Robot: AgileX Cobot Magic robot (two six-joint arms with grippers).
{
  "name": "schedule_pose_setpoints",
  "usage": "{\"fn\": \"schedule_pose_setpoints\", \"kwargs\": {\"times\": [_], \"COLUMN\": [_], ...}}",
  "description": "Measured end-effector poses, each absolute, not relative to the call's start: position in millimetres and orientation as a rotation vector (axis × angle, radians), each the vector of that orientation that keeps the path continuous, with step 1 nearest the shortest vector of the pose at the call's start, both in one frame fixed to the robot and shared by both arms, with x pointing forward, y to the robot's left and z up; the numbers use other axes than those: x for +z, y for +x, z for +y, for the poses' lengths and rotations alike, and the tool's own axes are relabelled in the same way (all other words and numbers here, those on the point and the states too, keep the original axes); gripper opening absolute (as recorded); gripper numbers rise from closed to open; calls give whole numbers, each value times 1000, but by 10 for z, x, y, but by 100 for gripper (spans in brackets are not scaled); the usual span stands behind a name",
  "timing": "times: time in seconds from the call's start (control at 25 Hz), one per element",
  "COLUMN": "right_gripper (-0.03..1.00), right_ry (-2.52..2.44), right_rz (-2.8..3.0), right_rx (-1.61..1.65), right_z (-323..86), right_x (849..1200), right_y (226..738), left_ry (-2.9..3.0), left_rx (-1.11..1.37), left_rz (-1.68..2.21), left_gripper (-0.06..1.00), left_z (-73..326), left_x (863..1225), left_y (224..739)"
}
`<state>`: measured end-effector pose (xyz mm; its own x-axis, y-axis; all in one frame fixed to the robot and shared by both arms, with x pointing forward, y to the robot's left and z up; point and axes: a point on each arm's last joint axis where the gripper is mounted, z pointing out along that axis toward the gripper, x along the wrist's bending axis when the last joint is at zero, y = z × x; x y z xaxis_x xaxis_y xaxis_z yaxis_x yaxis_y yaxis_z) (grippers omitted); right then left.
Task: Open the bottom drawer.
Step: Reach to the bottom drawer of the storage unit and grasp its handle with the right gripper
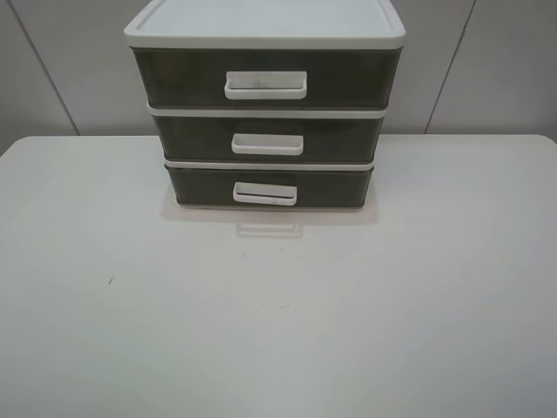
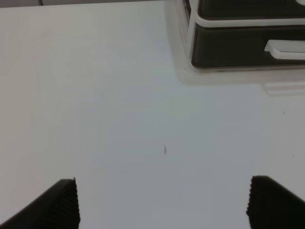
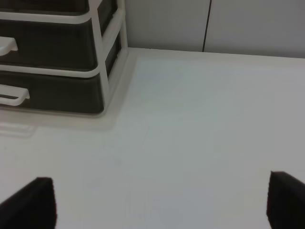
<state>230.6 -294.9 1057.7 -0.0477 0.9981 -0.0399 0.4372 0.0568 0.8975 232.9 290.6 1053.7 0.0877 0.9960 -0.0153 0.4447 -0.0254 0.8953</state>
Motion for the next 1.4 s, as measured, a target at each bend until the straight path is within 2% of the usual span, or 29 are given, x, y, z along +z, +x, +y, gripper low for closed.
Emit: {"fn": "schedule_pose_setpoints", "kwargs": {"times": [0.8, 1.24, 1.4], "right_gripper": [77, 77, 77], "right_ry": [1517, 1383, 1306], "right_rz": [1620, 1837, 1943], "right_rx": [890, 716, 699], "right_z": [-2993, -2942, -2758], "right_x": [10608, 11316, 11370], "right_y": [2423, 3291, 3698], "left_ry": [1584, 1584, 1585], "left_rx": [891, 891, 892], "left_rz": [1465, 1465, 1465], "left_gripper": [72, 72, 72], "left_z": [2906, 2906, 2906], "left_x": [10537, 10537, 10537], "left_y": [2329, 2329, 2329]}}
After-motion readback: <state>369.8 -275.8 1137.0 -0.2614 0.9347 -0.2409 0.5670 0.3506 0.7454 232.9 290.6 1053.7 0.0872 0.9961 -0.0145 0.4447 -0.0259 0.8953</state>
